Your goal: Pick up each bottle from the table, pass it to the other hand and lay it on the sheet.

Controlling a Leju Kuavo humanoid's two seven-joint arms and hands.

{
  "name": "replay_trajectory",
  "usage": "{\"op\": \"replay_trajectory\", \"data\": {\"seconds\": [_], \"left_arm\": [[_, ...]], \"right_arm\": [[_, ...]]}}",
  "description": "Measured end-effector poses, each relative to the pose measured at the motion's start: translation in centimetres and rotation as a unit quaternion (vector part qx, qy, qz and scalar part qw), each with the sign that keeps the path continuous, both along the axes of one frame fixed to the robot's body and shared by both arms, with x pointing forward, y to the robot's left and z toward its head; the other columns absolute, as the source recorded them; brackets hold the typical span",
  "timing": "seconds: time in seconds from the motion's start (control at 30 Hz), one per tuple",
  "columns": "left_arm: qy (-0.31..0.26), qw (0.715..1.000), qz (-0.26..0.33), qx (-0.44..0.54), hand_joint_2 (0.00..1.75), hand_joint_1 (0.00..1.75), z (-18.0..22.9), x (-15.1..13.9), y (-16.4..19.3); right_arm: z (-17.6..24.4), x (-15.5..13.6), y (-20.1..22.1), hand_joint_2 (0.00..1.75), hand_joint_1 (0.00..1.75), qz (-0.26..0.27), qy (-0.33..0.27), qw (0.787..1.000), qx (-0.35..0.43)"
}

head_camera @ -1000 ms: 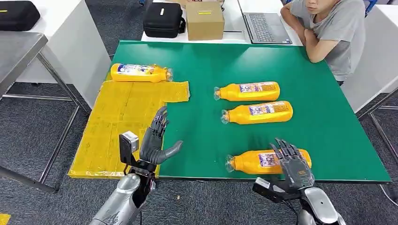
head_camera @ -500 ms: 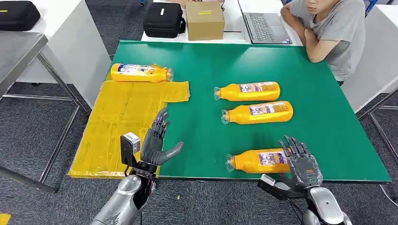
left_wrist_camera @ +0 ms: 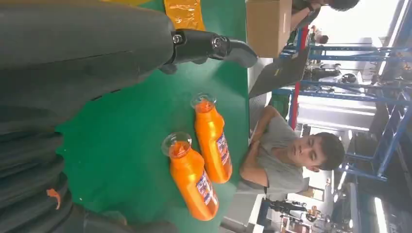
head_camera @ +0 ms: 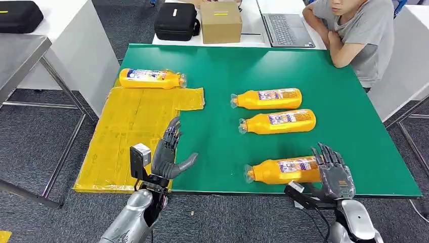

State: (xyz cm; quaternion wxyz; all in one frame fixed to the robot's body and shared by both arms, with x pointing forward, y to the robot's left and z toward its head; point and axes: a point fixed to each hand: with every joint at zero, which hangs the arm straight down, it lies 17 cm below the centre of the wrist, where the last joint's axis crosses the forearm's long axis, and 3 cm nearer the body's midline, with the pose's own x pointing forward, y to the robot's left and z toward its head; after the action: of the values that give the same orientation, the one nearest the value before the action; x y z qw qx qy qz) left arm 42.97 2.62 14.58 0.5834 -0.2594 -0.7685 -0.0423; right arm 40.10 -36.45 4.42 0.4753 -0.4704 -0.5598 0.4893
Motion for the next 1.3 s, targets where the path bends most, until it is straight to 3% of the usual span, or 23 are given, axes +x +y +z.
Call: {"op": "replay_trajectory", "data": {"seconds": [1.1,1.13,1.3], "left_arm": [[0.004,1.000,-0.023,0.008,1.75,0.00,-0.9,-0.5,-1.2],[0.004,1.000,-0.024,0.008,1.75,0.00,-0.9,-0.5,-1.2],[0.001,0.999,-0.031,0.005,1.75,0.00,-0.6,-0.4,-1.6]], "right_arm": [[-3.4,0.8,-0.6,1.75,0.00,-0.003,0.046,0.999,0.018],[-3.6,0.9,-0.6,1.75,1.69,-0.004,0.049,0.999,0.020],[-4.9,0.7,-0.6,1.75,1.75,0.009,0.079,0.996,0.027]]}}
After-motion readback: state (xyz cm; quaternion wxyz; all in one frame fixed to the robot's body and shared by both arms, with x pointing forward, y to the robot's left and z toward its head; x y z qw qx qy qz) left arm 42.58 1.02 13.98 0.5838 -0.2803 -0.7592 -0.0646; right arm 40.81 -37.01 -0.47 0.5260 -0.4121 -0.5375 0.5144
